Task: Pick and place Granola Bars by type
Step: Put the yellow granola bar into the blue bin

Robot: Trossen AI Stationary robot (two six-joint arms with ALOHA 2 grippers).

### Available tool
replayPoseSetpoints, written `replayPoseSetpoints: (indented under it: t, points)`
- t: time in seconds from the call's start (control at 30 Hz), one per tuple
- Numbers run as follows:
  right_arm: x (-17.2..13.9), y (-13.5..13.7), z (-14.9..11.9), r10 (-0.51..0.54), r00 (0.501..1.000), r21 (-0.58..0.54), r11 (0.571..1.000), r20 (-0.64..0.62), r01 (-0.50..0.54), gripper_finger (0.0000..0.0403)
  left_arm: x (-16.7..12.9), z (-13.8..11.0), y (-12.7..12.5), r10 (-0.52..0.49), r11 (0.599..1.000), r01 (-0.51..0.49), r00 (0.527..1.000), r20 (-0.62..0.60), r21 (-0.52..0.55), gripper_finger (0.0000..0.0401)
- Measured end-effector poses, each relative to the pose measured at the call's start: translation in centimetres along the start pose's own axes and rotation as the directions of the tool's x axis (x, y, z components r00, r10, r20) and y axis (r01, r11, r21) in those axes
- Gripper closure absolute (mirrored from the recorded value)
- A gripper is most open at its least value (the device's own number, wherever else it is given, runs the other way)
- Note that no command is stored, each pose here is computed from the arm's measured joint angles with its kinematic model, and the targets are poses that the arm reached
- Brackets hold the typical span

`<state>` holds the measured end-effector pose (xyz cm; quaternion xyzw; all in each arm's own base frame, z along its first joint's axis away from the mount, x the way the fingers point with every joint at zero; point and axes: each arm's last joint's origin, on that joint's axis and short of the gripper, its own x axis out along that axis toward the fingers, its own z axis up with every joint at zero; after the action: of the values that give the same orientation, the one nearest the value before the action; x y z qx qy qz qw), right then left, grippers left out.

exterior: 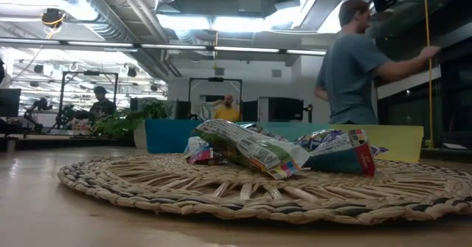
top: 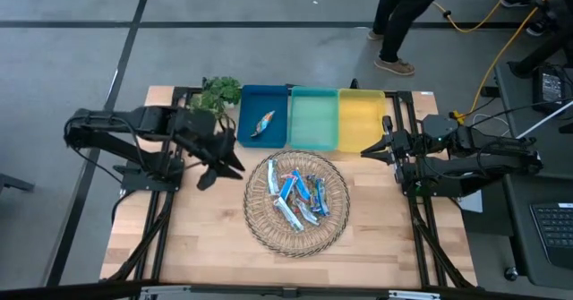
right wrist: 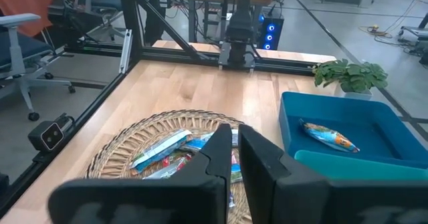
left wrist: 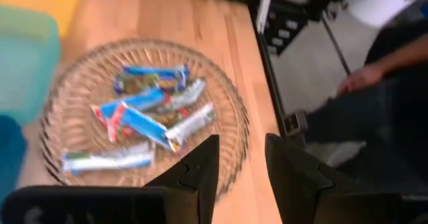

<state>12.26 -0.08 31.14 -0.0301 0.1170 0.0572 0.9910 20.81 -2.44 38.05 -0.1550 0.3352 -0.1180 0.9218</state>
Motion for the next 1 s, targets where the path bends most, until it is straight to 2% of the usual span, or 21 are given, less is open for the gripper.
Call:
replayPoseSetpoints:
  t: [0.2,0.27,0.37,0.43,0.53,0.7,0.83,1.0]
  points:
    - [0.0,0.0,0.0,0.000,1.000,0.000,1.000,0.000,0.000,0.0370,3.8,-0.2,-0.4,-0.001,0.999,-0.006,0.992,-0.123,-0.054,0.0287]
    - [0.0,0.0,0.0,0.000,1.000,0.000,1.000,0.000,0.000,0.0370,5.5,-0.3,-0.2,0.043,0.995,-0.057,0.986,-0.162,-0.081,0.0287]
    - [0.0,0.0,0.0,0.001,1.000,0.000,1.000,0.000,-0.001,0.0370,8.1,-0.6,0.6,0.166,0.966,-0.201,0.964,-0.207,-0.162,0.0287]
    - [0.0,0.0,0.0,0.001,1.000,0.000,1.000,0.000,-0.001,0.0370,9.8,-0.8,1.2,0.243,0.929,-0.296,0.941,-0.237,-0.223,0.0287]
    - [0.0,0.0,0.0,0.001,1.000,0.000,1.000,-0.001,-0.001,0.0370,12.2,-1.3,2.1,0.334,0.850,-0.418,0.898,-0.286,-0.321,0.0287]
    - [0.0,0.0,0.0,0.001,1.000,0.000,1.000,-0.001,-0.001,0.0370,15.8,-2.5,3.5,0.413,0.727,-0.547,0.831,-0.372,-0.415,0.0287]
    - [0.0,0.0,0.0,0.002,1.000,0.000,1.000,-0.001,-0.002,0.0370,18.1,-3.5,4.4,0.441,0.644,-0.610,0.789,-0.428,-0.461,0.0282]
    - [0.0,0.0,0.0,0.002,1.000,0.000,1.000,-0.001,-0.002,0.0370,20.5,-4.3,5.3,0.457,0.575,-0.635,0.773,-0.440,-0.516,0.0254]
